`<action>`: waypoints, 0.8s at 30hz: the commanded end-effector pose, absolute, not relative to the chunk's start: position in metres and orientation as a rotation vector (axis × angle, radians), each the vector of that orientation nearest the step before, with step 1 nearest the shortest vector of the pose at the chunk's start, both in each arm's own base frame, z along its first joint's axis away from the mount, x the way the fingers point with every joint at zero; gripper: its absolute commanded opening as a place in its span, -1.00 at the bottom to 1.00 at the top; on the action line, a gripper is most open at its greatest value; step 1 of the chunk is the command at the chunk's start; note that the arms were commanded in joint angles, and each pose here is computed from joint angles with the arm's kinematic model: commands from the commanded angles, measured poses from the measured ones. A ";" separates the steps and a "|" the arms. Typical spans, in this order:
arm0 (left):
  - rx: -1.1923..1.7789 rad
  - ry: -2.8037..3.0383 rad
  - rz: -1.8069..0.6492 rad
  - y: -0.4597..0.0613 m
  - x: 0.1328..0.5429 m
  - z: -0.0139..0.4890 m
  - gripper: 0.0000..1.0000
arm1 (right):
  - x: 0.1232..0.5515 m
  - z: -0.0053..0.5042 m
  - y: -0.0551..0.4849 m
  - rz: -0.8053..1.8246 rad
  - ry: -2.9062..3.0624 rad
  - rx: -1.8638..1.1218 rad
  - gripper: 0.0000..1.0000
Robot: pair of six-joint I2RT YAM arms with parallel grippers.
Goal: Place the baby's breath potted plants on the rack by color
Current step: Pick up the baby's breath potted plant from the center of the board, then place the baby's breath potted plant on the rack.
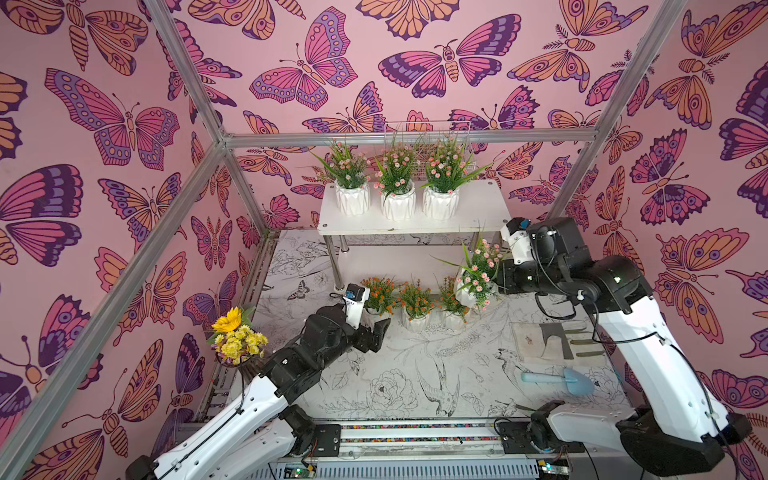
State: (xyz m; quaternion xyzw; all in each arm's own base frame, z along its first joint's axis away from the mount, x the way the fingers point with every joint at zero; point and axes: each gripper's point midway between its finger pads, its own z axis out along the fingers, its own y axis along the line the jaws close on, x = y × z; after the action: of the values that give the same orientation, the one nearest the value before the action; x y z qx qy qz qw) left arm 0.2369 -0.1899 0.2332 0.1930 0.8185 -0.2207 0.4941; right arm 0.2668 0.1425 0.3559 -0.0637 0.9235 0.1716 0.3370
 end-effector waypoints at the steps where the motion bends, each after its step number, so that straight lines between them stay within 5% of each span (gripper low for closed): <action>1: 0.482 1.933 -0.555 -0.193 0.237 0.247 0.87 | 0.268 0.384 0.139 0.500 2.352 -0.183 -1.00; 24: 0.481 1.947 -0.563 -0.195 0.237 0.244 0.86 | 0.353 0.469 0.119 0.630 2.142 -0.026 -1.00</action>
State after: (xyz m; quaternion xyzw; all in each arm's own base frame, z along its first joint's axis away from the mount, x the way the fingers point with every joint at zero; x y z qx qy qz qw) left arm 0.2375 -0.1915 0.2367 0.1928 0.8142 -0.2255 0.4991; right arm 0.3402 0.1126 0.4438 -0.0099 0.8884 0.2224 0.4014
